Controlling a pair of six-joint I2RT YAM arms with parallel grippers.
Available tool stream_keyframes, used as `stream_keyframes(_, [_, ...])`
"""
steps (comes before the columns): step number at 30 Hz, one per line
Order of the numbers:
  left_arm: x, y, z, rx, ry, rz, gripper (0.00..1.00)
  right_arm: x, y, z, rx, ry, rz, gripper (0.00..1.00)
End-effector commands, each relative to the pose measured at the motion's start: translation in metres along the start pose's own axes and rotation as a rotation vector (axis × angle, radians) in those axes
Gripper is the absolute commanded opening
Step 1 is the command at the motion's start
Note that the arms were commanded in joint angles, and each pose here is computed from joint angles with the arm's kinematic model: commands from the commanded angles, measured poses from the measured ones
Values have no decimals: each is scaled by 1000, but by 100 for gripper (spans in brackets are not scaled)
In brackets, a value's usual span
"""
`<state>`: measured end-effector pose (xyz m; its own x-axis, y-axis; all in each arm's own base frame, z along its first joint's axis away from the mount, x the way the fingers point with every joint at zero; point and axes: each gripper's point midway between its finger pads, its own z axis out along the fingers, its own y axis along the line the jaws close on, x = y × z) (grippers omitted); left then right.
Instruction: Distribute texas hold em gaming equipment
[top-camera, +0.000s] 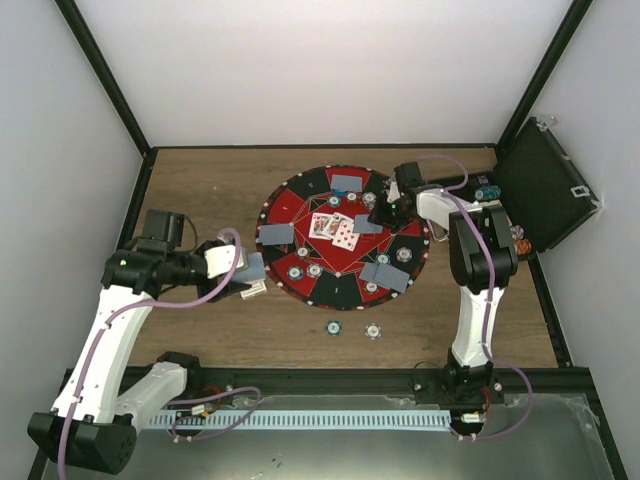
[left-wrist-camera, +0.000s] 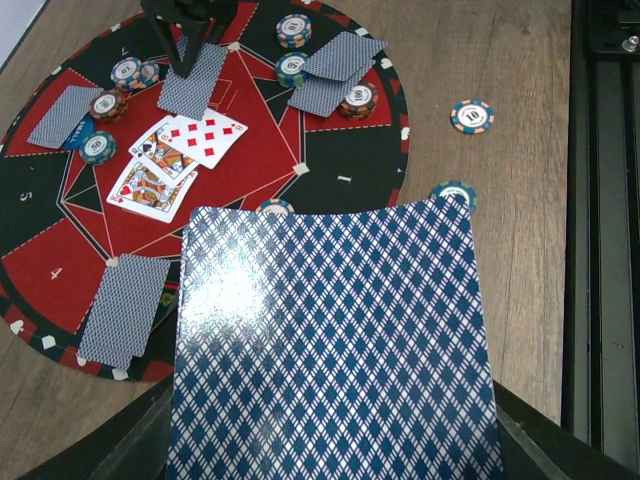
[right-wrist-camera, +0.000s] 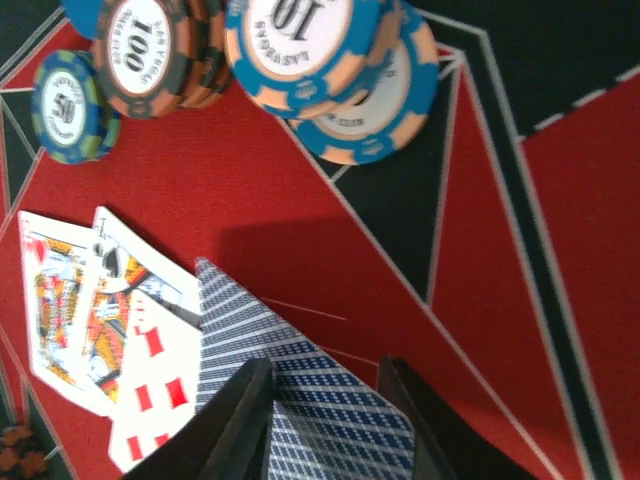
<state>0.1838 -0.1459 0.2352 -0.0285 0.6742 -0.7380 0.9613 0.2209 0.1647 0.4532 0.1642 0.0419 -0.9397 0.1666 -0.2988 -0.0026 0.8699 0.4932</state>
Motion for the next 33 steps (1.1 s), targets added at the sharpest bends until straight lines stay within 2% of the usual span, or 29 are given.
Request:
stream_keyframes(1, [-10, -1, -7, -7, -32, 35, 13, -20, -10, -21, 110, -60, -22, 37])
stream_keyframes(3, [-11, -1, -7, -6, -35, 34, 13, -24, -12, -29, 146, -78, -30, 46])
stream_keyframes(9, [-12, -3, -8, -5, -40, 34, 13, -36, -11, -61, 227, -141, -44, 60])
stream_keyframes(12, [-12, -3, -8, -5, -42, 31, 13, -39, 13, -86, 171, -185, -47, 66])
stream_keyframes(15, [-13, -3, -8, -6, -47, 31, 13, -28, 61, -108, 53, -205, -59, 73])
stream_keyframes(19, [-13, -2, -6, -6, -52, 24, 13, 21, 156, -133, -218, -168, -102, 90])
stream_keyframes(20, [-13, -2, -6, -4, -54, 21, 13, 34, 183, -144, -301, -171, -122, 92])
stream_keyframes(24, [-15, -2, -5, 0, -64, 18, 13, 107, 259, -158, -552, -42, -163, 95])
stream_keyframes(28, [-14, -2, -4, 1, -63, 17, 14, 160, 302, -162, -690, 65, -205, 96])
stream_keyframes(33, [-12, -2, -3, 0, -62, 16, 14, 197, 334, -161, -780, 145, -258, 94])
